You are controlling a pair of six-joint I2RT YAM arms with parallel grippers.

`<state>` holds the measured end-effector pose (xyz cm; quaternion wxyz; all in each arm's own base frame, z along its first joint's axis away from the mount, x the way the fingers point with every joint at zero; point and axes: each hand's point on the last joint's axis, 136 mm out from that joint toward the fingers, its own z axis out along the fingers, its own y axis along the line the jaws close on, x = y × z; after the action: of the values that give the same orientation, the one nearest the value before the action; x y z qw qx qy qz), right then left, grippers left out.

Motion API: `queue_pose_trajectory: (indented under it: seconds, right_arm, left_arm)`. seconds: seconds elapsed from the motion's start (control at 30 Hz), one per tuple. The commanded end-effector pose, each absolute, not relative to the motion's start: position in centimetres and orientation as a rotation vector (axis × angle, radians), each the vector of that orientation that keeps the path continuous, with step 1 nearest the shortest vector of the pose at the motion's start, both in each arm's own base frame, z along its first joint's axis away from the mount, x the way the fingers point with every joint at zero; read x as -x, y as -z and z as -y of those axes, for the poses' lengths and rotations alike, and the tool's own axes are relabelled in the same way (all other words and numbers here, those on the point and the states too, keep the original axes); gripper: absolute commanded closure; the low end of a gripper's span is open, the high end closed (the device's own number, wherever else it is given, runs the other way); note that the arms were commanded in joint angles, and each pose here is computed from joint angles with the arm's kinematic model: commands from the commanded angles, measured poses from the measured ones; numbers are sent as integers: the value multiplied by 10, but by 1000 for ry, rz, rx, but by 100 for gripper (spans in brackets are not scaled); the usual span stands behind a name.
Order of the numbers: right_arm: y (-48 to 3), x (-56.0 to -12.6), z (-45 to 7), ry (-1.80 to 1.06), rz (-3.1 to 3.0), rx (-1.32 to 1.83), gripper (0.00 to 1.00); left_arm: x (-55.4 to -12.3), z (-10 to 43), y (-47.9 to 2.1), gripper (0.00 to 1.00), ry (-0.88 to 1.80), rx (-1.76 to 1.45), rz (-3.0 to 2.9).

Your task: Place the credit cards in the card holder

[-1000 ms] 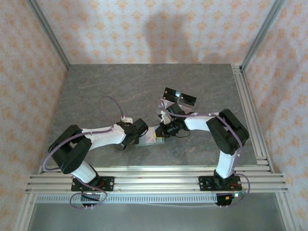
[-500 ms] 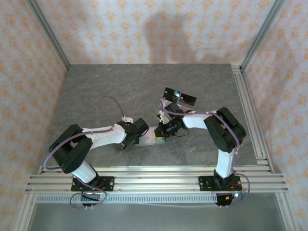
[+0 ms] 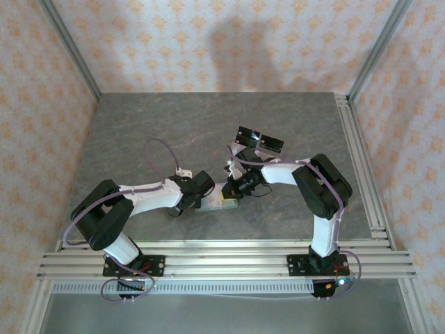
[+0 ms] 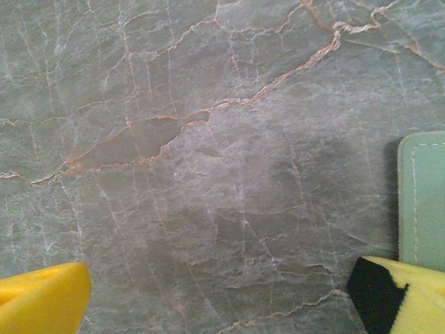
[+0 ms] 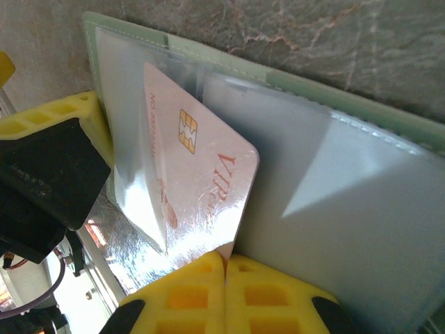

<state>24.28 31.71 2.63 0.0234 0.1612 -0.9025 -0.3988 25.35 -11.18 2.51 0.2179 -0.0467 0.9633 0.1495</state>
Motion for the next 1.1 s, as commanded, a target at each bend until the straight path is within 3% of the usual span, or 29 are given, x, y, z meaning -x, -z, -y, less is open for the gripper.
queue_pose_trajectory:
  seconds: [0.0, 1.07]
  right_arm:
    - [-23, -235, -308, 1177, 2790, -501, 100]
    - [-26, -236, -310, 1109, 2712, -499, 100]
  left_arm:
    - [-259, 118, -18, 0, -394, 126, -2668]
    - [-263, 123, -15, 0, -395, 106, -2674]
